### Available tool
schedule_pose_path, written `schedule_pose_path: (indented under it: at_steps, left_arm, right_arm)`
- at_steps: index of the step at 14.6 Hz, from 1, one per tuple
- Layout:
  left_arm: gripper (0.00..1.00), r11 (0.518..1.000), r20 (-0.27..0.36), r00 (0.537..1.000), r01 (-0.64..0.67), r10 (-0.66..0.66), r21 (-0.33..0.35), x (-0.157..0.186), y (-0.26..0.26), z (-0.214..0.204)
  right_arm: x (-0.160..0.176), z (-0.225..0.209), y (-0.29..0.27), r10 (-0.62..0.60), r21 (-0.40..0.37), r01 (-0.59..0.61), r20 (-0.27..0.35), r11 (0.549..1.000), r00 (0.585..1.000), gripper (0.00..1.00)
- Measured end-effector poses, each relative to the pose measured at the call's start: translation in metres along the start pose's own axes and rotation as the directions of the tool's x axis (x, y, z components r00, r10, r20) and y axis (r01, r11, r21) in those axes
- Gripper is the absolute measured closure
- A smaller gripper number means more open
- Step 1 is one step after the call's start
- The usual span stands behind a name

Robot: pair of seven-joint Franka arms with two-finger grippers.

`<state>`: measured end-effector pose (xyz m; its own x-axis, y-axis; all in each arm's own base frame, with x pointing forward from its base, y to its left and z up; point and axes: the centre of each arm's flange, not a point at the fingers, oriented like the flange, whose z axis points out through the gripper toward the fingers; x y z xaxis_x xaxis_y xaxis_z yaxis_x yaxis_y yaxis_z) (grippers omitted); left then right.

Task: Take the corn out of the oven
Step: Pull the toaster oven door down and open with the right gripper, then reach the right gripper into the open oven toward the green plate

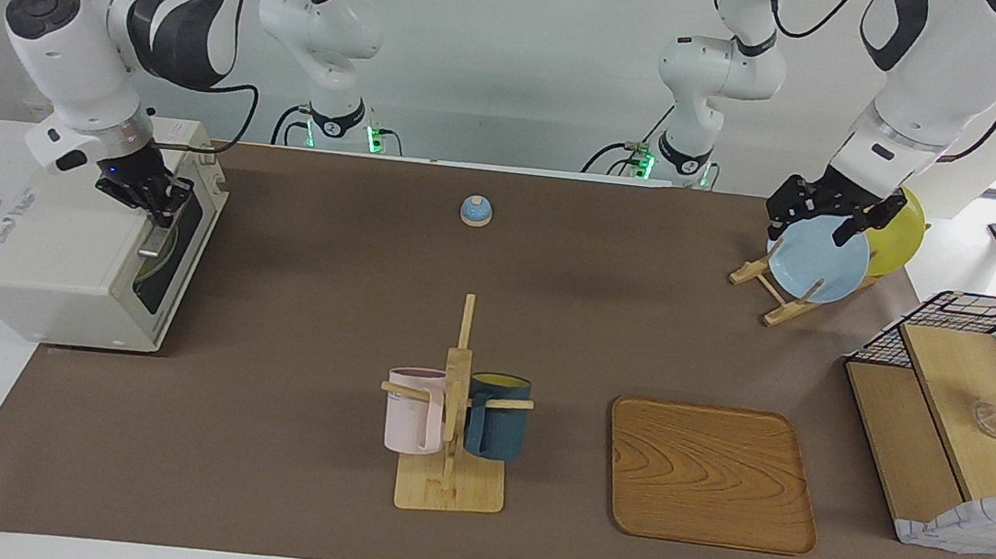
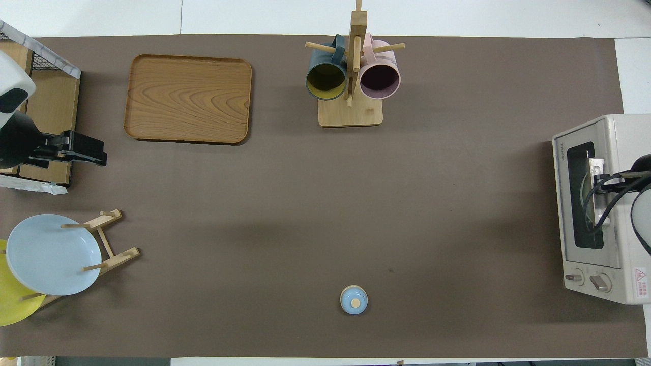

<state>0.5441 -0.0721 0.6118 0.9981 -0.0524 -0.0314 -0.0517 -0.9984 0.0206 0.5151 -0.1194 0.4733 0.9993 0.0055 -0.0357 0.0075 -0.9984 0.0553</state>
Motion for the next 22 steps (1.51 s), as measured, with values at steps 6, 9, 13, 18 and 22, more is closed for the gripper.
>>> schedule_pose_path:
  at_steps: [6, 9, 13, 18, 22]
  left_arm:
    - [0.00, 1.000, 0.000, 1.000, 0.000, 0.000, 0.000, 0.000, 0.000, 0.000]
    - [0.00, 1.000, 0.000, 1.000, 0.000, 0.000, 0.000, 0.000, 0.000, 0.000]
    - [0.00, 1.000, 0.000, 1.000, 0.000, 0.000, 0.000, 0.000, 0.000, 0.000]
    - [0.00, 1.000, 0.000, 1.000, 0.000, 0.000, 0.000, 0.000, 0.000, 0.000]
    - [0.00, 1.000, 0.000, 1.000, 0.000, 0.000, 0.000, 0.000, 0.000, 0.000]
  right_arm:
    - [0.002, 0.004, -0.016, -0.029, 0.002, 0.029, 0.005, 1.000, 1.000, 0.99]
    - [0.004, 0.010, -0.037, -0.065, 0.004, 0.065, 0.004, 0.998, 0.998, 0.99]
    - [0.007, 0.029, -0.070, -0.109, 0.017, 0.109, -0.009, 0.994, 0.994, 0.99]
    - [0.015, 0.066, -0.100, -0.139, 0.043, 0.139, -0.011, 0.989, 0.990, 0.99]
    - [0.018, 0.098, -0.122, -0.152, 0.042, 0.154, -0.045, 0.987, 0.987, 0.99]
